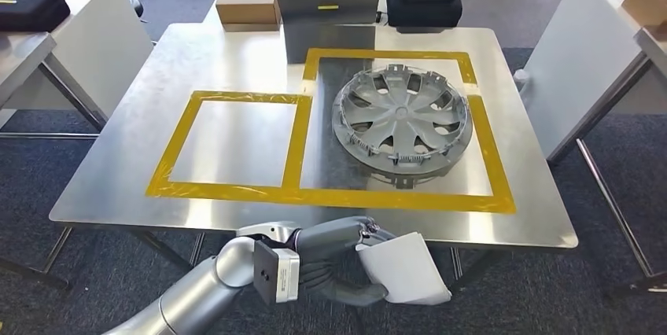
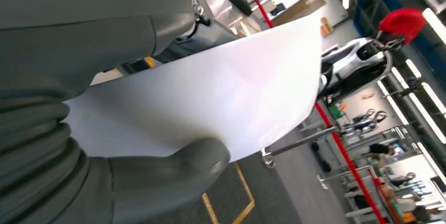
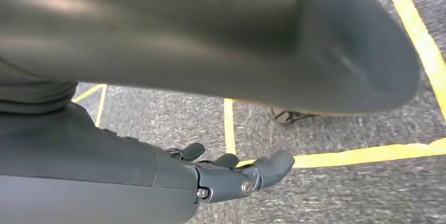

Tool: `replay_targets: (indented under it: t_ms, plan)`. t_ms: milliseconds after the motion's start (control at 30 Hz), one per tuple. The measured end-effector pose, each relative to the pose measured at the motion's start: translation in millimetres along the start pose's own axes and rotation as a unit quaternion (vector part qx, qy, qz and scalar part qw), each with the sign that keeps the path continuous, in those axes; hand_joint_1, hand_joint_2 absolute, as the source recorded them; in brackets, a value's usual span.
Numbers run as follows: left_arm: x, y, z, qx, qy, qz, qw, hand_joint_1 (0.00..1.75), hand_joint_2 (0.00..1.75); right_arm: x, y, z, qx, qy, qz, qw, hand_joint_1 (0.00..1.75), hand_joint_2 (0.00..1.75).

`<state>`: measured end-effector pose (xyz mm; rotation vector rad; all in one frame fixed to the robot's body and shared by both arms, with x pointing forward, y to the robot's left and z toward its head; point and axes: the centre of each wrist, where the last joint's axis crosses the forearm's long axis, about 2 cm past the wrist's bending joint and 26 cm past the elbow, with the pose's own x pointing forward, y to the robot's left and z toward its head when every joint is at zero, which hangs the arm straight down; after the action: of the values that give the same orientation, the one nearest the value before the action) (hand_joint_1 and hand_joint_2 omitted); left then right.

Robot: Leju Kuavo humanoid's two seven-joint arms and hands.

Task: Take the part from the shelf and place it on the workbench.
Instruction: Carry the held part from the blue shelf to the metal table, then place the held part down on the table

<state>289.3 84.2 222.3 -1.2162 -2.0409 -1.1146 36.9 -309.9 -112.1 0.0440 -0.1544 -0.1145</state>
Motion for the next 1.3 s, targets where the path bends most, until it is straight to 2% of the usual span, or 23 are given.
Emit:
replay_targets:
  t_ms: [400, 567, 767, 900, 1033, 1200, 1300]
  plan:
    - [-1, 0, 0, 0.003, 0.011, -0.007, 1.000, 1.75, 1.75, 0, 9, -1, 0.007, 0.019, 0.002, 1.000, 0.00, 0.00]
    - [4, 3, -2, 0.032, -0.007, -0.048, 0.998, 1.75, 1.75, 0, 10, -1, 0.009, 0.007, -0.006, 1.000, 0.00, 0.00]
    - [26, 34, 15, 0.100, 0.000, -0.127, 0.987, 1.75, 1.75, -5, 10, 0, 0.009, -0.006, -0.010, 1.000, 0.00, 0.00]
    - [36, 53, 29, 0.135, 0.027, -0.184, 0.973, 1.75, 1.75, -4, 15, -1, 0.014, -0.004, -0.006, 1.000, 0.00, 0.00]
    - [43, 69, 40, 0.177, 0.072, -0.273, 0.943, 1.75, 1.75, -5, 18, -1, 0.015, -0.004, -0.008, 1.000, 0.00, 0.00]
    - [46, 87, 50, 0.226, 0.122, -0.427, 0.867, 1.75, 1.75, -4, 21, -1, 0.017, -0.004, -0.010, 1.000, 0.00, 0.00]
    - [39, 96, 64, 0.239, 0.153, -0.501, 0.817, 1.75, 1.75, -3, 22, -1, 0.019, -0.004, -0.012, 1.000, 0.00, 0.00]
